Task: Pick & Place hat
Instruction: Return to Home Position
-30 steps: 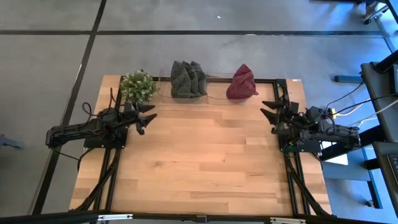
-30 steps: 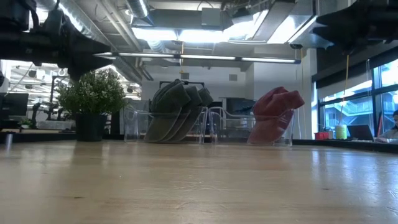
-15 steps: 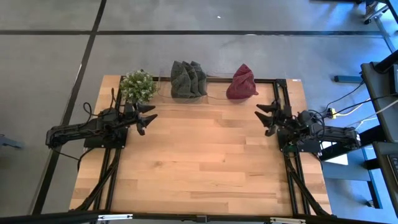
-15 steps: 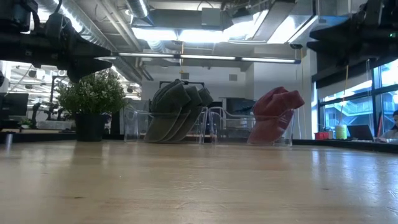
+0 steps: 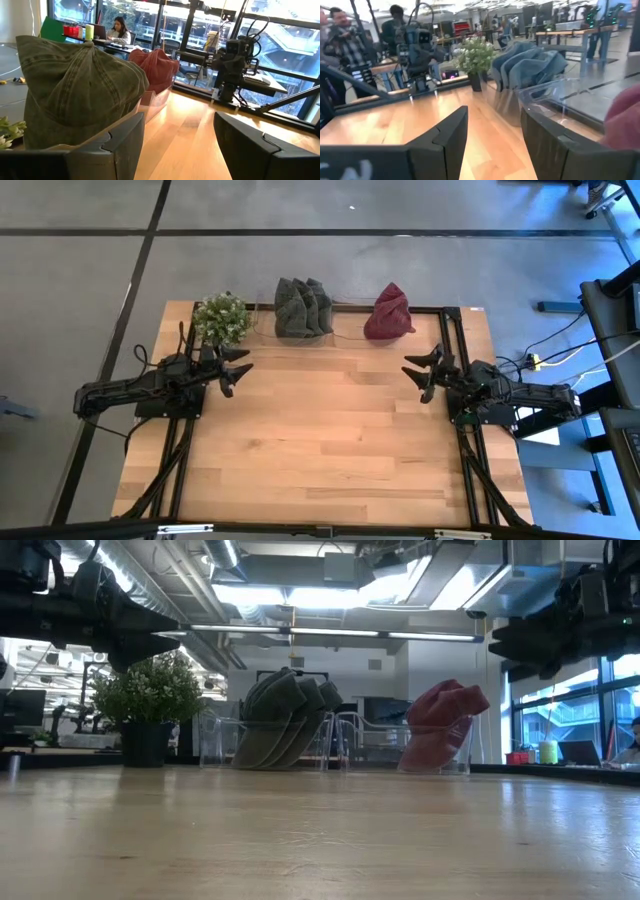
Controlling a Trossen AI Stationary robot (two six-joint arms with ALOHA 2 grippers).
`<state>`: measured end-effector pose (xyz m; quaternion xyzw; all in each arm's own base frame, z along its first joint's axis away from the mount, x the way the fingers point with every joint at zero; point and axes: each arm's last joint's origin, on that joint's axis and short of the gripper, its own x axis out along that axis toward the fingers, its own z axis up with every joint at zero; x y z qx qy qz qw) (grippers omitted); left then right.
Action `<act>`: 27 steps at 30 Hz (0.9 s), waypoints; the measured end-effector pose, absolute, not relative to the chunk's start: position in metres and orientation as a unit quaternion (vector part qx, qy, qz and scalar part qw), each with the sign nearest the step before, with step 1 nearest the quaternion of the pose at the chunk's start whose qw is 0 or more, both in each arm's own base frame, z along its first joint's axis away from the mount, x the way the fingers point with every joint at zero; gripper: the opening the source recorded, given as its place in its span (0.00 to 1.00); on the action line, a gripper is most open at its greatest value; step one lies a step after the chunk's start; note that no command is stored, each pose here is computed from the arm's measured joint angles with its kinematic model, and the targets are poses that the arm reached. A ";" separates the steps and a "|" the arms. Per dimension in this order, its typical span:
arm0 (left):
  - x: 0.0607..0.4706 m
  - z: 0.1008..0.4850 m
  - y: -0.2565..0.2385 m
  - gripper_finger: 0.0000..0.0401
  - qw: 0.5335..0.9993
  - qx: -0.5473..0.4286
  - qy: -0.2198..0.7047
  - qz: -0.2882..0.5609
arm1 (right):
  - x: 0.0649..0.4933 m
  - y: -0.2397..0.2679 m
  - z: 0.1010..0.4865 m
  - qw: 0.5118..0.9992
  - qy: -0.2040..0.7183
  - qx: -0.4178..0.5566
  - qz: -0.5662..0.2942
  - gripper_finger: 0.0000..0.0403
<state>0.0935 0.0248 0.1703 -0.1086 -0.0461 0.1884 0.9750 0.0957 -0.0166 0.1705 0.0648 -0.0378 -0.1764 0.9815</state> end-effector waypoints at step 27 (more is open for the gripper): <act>0.093 0.170 0.025 0.58 0.975 -0.109 -0.046 0.188 | 0.096 -0.016 0.170 0.984 -0.032 0.051 -0.169 0.46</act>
